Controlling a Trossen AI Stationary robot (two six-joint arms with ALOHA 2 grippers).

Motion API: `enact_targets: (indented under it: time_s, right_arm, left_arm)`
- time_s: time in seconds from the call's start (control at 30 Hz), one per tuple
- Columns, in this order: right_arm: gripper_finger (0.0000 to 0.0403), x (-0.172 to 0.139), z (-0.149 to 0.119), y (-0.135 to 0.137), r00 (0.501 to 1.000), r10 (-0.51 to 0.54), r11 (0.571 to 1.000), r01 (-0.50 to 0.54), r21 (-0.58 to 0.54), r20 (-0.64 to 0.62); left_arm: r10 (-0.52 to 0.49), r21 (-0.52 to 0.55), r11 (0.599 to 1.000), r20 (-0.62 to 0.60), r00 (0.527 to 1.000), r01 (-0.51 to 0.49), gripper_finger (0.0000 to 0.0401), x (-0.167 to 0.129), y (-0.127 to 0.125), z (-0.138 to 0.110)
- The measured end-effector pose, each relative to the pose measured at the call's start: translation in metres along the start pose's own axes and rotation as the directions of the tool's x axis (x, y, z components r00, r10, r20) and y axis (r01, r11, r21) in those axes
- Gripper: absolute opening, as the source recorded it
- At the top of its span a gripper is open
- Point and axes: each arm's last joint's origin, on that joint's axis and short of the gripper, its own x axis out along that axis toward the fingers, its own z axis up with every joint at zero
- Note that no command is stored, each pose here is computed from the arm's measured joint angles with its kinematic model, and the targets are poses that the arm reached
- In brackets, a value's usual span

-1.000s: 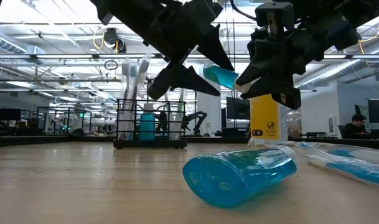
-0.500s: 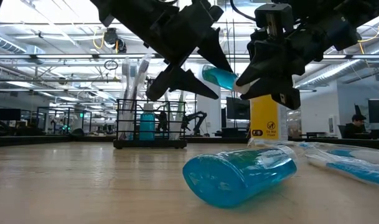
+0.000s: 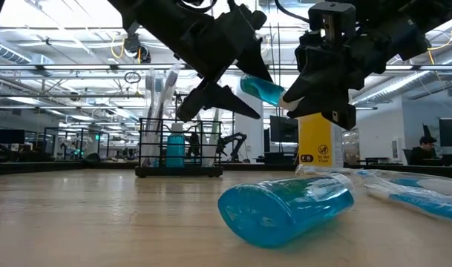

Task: Pick & Place toothbrushing station
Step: Put the the top blue mouthwash into the black mesh organizer

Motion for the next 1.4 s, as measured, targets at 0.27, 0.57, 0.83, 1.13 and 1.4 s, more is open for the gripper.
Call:
enact_targets:
  time_s: [0.27,0.57,0.83,1.13,1.4]
  right_arm:
    - [0.0091,0.000,0.000,0.000,1.000,0.000,1.000,0.000,-0.001,0.000]
    - [0.0091,0.000,0.000,0.000,1.000,-0.003,1.000,0.003,-0.027,0.002]
    - [0.0114,0.000,0.001,-0.001,1.000,-0.007,1.000,0.008,-0.029,0.008]
    - [0.0186,0.000,0.008,-0.005,1.000,0.001,1.000,-0.001,-0.014,0.027]
    - [0.0212,-0.009,0.019,-0.002,0.994,0.106,0.994,-0.106,-0.002,0.004]
  left_arm:
    - [0.032,-0.039,0.999,-0.008,0.999,-0.032,0.0145,0.000,0.003,-0.001]
    - [0.031,-0.039,0.999,-0.020,0.999,-0.032,0.0118,0.000,0.003,-0.001]
    - [0.033,-0.007,0.999,-0.021,0.999,-0.033,0.0097,-0.001,0.002,0.001]
    - [0.053,0.007,0.999,-0.093,0.994,-0.053,0.0094,-0.004,0.001,0.004]
    - [0.055,-0.055,0.997,-0.133,0.990,-0.063,0.0093,-0.014,-0.001,0.013]
